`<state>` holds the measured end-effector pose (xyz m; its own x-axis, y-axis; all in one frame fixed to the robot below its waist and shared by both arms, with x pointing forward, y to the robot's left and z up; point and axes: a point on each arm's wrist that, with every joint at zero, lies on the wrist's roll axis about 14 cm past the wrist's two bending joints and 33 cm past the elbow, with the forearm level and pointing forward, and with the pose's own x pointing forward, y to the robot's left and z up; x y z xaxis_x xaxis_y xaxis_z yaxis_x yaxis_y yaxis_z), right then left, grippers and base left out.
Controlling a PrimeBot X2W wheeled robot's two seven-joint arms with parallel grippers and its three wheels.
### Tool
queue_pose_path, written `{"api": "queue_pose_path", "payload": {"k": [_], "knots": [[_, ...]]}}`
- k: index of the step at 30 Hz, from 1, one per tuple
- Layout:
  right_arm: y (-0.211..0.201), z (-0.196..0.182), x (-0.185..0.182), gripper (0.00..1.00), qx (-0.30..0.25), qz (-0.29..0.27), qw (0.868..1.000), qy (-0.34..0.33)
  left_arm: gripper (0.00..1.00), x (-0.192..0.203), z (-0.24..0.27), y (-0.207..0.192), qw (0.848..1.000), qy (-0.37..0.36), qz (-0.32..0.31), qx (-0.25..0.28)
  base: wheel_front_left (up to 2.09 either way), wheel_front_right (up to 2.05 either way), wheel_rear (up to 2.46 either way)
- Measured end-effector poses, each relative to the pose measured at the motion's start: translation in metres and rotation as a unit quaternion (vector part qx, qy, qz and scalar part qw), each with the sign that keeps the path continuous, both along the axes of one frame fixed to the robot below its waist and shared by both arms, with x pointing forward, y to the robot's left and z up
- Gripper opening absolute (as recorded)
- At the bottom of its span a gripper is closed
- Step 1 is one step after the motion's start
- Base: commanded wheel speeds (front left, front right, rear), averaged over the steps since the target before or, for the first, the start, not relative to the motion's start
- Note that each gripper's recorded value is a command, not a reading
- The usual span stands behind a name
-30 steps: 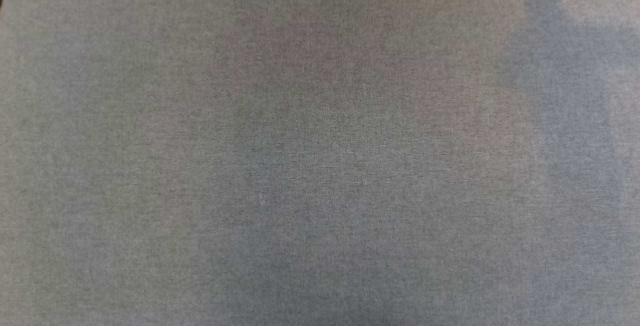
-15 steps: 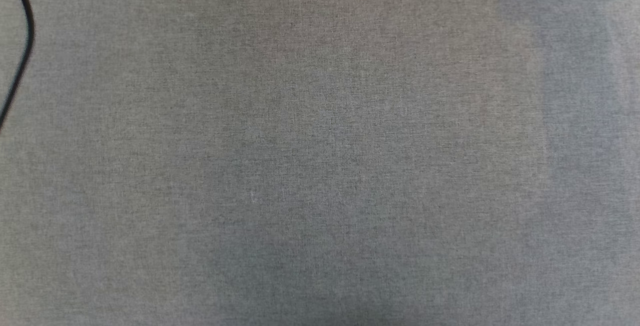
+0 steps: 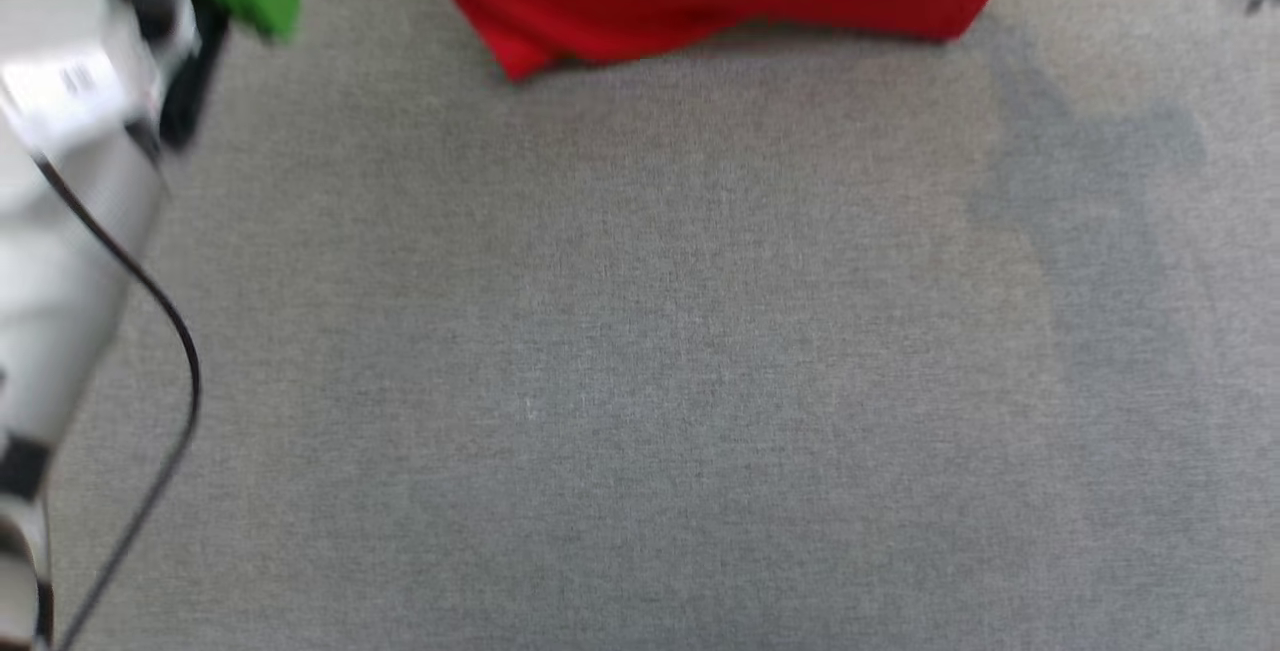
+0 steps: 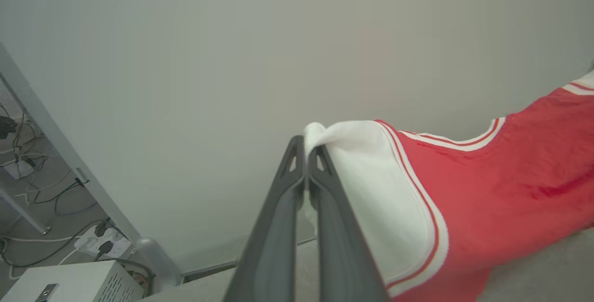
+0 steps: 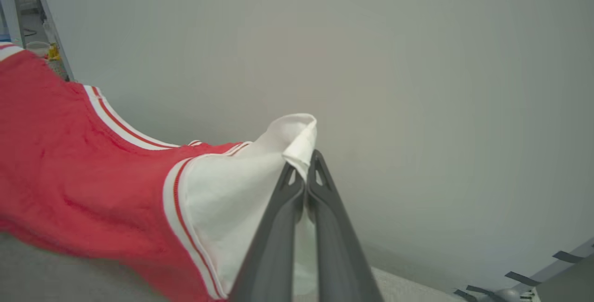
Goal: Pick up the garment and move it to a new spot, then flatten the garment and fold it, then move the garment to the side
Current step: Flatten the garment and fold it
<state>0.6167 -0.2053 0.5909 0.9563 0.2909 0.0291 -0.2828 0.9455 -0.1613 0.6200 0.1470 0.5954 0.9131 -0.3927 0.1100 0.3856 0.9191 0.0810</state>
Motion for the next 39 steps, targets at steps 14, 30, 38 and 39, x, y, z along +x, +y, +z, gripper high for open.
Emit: {"api": "queue_pose_path", "payload": {"k": [14, 30, 38, 39], "knots": [[-0.021, -0.103, -0.159, 0.00, 0.038, 0.004, 0.990, 0.134, 0.00, -0.188, -0.114, 0.028, 0.984, 0.158, 0.060, -0.061, 0.00, 0.00, 0.00], [-0.059, -0.204, -0.321, 0.00, 0.120, -0.104, 0.950, 0.269, 0.00, -0.315, -0.191, 0.057, 0.945, 0.272, 0.160, -0.084, 0.00, 0.00, 0.00], [-0.060, -0.213, -0.343, 0.00, 0.125, -0.114, 0.939, 0.298, 0.00, -0.323, -0.193, 0.059, 0.946, 0.267, 0.166, -0.083, 0.00, 0.00, 0.00], [-0.059, -0.212, -0.341, 0.13, 0.125, -0.113, 0.940, 0.298, 0.00, -0.322, -0.193, 0.057, 0.946, 0.266, 0.165, -0.085, 0.00, 0.00, 0.00]]}}
